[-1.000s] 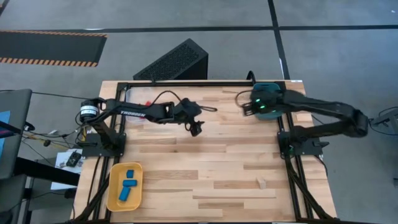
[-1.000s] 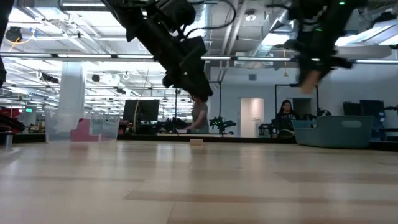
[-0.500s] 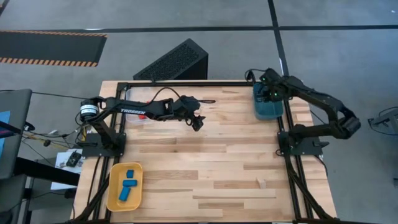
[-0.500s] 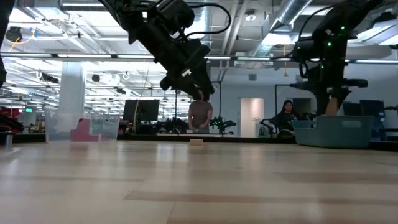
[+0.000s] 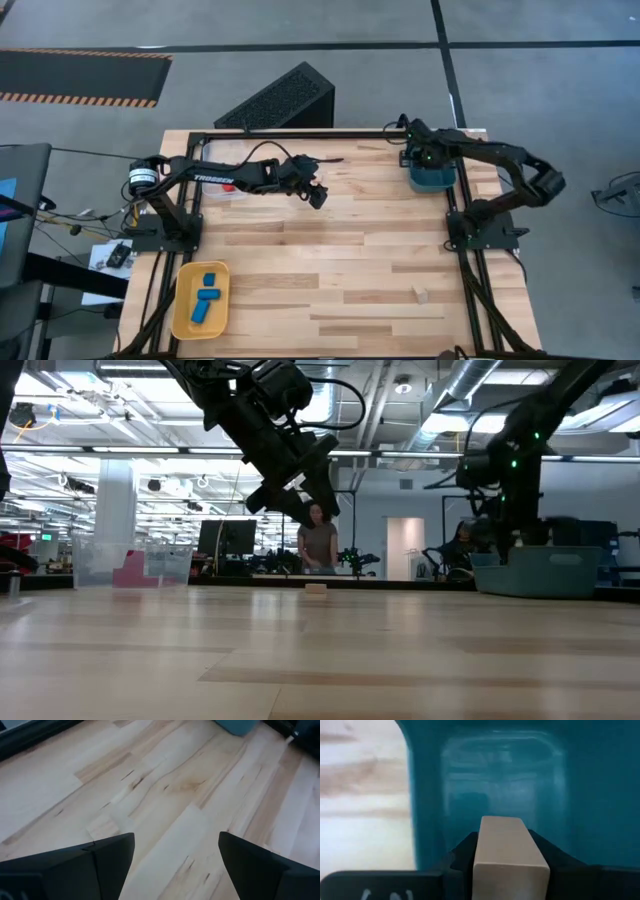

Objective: Sort & place blocks by color
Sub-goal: Put the middle brown block into the blue bin, then put the top brown block into the blue bin

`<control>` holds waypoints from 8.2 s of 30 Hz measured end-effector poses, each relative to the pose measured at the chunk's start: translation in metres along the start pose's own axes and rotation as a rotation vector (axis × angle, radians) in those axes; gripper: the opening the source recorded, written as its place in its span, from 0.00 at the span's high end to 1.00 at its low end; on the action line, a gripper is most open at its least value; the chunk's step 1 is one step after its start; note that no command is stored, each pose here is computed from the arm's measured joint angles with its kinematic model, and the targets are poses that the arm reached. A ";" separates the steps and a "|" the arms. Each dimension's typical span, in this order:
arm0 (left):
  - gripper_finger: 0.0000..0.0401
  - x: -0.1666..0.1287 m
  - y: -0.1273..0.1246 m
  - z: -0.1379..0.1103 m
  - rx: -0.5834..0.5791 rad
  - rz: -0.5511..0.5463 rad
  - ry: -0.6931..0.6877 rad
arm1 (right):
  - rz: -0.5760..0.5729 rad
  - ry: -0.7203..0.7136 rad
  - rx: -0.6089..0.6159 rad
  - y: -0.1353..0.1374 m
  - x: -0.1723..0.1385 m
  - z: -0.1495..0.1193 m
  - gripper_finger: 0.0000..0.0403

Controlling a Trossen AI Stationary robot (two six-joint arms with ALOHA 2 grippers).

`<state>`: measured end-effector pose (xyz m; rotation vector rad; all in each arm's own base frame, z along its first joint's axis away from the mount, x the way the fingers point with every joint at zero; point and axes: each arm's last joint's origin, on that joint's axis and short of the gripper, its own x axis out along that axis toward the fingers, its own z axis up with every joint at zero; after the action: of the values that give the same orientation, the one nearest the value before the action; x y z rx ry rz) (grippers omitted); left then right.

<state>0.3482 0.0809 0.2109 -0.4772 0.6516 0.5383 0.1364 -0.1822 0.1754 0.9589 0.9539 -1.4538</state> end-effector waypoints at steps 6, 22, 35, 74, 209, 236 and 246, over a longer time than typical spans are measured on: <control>0.31 -0.001 -0.005 -0.003 -0.003 -0.011 0.005 | 0.026 -0.029 0.066 0.002 0.014 0.000 0.65; 0.31 -0.003 0.003 -0.020 0.068 0.077 0.177 | 0.049 -0.041 0.057 0.000 0.003 -0.005 0.35; 0.31 -0.001 0.017 -0.014 0.348 0.060 0.204 | 0.388 -0.233 0.026 0.003 -0.085 -0.050 0.33; 0.31 0.078 0.097 0.008 0.743 -0.120 0.164 | 0.952 -0.263 -0.274 0.036 -0.155 -0.149 0.33; 0.75 0.074 0.078 -0.005 0.637 -0.178 0.454 | 1.060 -0.154 -0.034 0.042 -0.165 -0.165 0.33; 0.70 -0.039 -0.084 0.074 1.029 -0.451 -0.055 | 1.205 -0.106 0.093 0.097 -0.155 -0.175 0.33; 0.70 -0.039 -0.084 0.073 0.998 -0.446 -0.043 | 1.242 -0.143 0.092 0.100 -0.158 -0.170 0.37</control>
<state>0.4046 0.0462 0.3086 0.3339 0.6633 -0.2271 0.2572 0.0230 0.2590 1.1630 0.0593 -0.4783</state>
